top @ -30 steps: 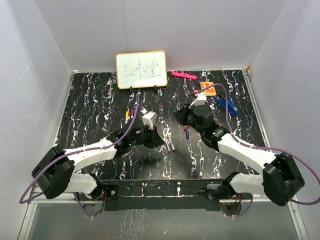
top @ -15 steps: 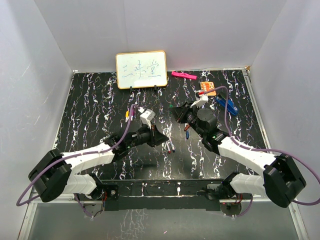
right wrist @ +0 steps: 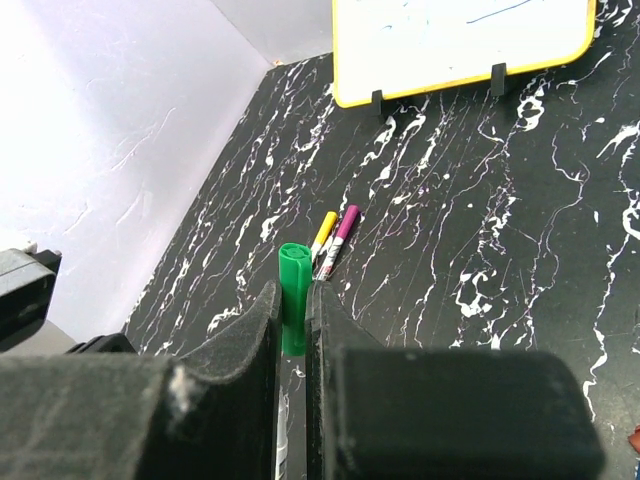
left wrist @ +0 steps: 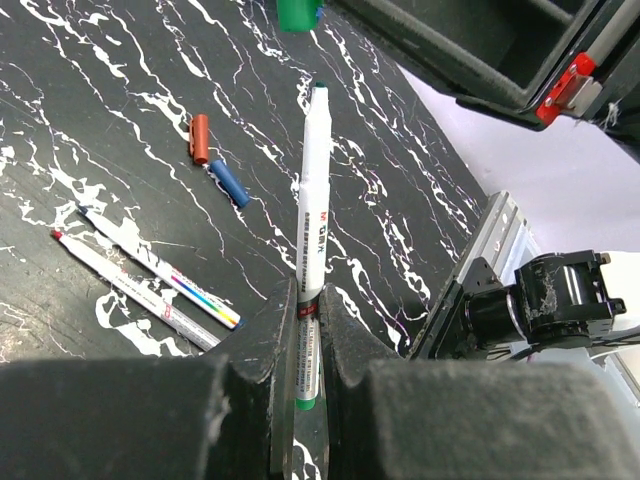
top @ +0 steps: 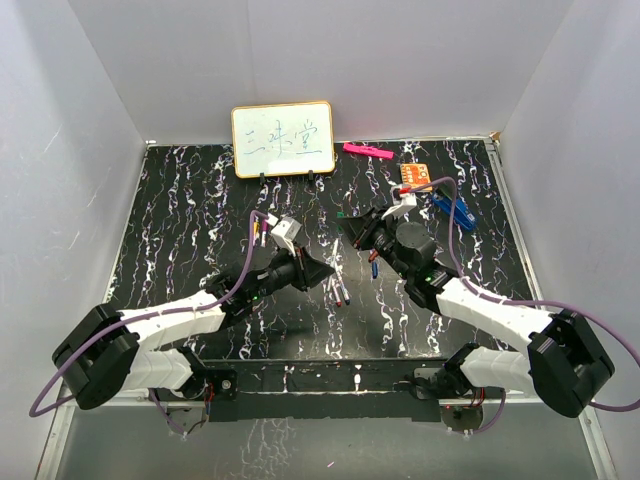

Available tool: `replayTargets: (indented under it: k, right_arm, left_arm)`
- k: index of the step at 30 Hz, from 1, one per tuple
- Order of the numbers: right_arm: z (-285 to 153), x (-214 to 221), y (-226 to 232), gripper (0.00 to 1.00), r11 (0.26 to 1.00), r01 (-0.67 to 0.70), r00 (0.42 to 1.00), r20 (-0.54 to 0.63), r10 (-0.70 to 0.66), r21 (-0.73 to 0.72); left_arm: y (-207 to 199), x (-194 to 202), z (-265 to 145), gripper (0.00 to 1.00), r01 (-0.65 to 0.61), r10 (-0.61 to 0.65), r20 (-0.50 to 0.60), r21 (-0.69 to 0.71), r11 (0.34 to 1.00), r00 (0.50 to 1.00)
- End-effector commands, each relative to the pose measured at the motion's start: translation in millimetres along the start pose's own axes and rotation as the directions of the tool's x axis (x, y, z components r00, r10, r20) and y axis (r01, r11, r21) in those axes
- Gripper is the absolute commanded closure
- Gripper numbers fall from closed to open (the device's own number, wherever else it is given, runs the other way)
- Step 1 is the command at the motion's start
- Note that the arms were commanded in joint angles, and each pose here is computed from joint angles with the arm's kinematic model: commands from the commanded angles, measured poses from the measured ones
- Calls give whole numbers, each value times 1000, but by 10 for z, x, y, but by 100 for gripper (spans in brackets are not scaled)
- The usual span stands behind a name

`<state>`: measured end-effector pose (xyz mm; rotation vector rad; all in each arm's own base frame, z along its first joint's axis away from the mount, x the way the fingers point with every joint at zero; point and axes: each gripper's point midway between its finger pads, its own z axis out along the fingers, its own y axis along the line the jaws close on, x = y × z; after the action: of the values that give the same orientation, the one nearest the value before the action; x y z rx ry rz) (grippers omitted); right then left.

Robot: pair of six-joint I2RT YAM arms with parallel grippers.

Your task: Insert the pens into the pen caps

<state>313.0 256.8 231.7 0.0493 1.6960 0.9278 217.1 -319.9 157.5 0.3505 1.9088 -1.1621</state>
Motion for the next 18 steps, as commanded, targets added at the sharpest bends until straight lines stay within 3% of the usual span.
replayTargets:
  k: [1,18]
  right_arm:
    - [-21,-194,217,100,997,-15,997,75,21,-81]
    - [-60,-227,292,100,994,-14,996,91,25,-111]
  left_arm:
    - [-182,-227,0,100,-14,10,79,55,998,997]
    - [-152,-257,-7,100,13,-17,107,40,999,994]
